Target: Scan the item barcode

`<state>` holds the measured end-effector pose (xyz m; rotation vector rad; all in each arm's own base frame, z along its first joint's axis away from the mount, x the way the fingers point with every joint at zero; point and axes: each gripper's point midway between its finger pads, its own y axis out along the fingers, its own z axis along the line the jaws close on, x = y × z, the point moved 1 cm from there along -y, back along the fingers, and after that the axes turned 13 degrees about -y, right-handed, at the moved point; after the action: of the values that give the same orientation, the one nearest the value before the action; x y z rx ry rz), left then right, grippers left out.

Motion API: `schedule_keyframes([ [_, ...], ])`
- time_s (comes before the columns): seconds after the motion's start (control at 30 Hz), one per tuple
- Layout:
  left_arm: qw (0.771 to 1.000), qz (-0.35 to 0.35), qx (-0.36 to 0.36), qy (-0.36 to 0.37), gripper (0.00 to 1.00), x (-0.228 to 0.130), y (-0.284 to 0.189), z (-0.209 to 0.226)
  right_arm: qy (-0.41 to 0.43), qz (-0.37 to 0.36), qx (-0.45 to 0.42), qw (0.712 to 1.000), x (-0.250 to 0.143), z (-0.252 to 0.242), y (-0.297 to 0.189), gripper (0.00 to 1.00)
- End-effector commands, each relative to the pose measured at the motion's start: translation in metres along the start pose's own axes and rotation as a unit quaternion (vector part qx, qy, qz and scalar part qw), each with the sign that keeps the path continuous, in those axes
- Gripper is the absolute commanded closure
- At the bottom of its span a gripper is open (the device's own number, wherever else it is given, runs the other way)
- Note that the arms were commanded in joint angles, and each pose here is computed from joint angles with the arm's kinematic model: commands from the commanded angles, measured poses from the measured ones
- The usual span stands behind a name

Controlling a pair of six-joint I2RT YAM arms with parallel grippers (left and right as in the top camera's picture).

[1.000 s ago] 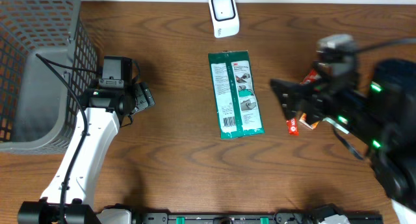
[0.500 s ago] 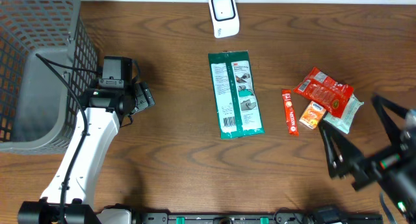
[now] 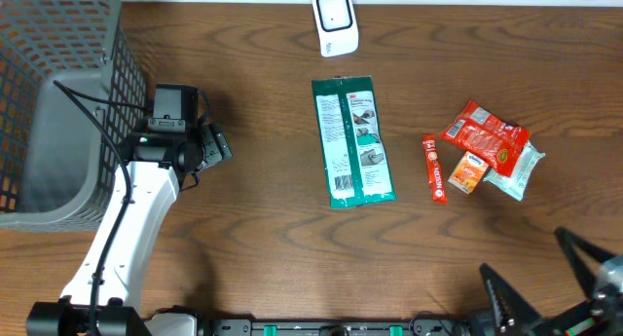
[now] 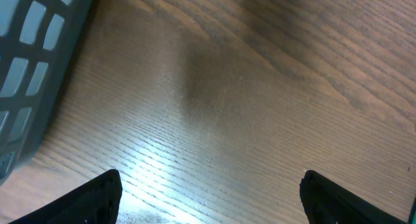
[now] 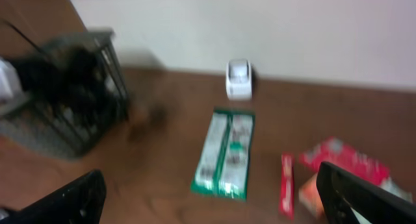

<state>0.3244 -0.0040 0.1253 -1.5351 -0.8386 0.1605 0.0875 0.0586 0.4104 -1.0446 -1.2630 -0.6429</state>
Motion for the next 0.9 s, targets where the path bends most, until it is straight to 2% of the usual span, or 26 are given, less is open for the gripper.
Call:
schedule_keyframes([
  [0.0,1.0,-0.001,0.001,-0.006,0.12,0.002,0.001,0.0,-0.017,0.045,-0.018,0.999,-0.038,-0.005,0.01,0.01],
  [0.17,1.0,-0.001,0.001,-0.006,0.11,0.002,0.001,0.0,-0.056,0.064,-0.032,0.996,-0.093,-0.01,0.031,0.01],
  [0.3,1.0,-0.001,0.001,-0.006,0.12,0.002,0.001,0.0,-0.093,0.032,-0.051,0.994,-0.111,-0.017,0.049,0.01],
  [0.4,1.0,-0.001,0.001,-0.006,0.12,0.002,0.001,0.0,-0.127,-0.013,-0.077,0.989,-0.112,-0.026,0.062,0.01],
  [0.47,1.0,-0.001,0.001,-0.006,0.12,0.002,0.001,0.0,-0.162,-0.072,-0.106,0.978,-0.108,-0.037,0.08,0.01],
  [0.63,1.0,-0.001,0.001,-0.006,0.12,0.002,0.001,0.0,-0.18,-0.133,-0.141,0.964,-0.095,-0.054,0.101,0.01],
  [0.87,1.0,-0.001,0.001,-0.006,0.12,0.002,0.001,0.0,-0.203,-0.254,-0.189,0.927,-0.081,-0.07,0.118,0.01],
])
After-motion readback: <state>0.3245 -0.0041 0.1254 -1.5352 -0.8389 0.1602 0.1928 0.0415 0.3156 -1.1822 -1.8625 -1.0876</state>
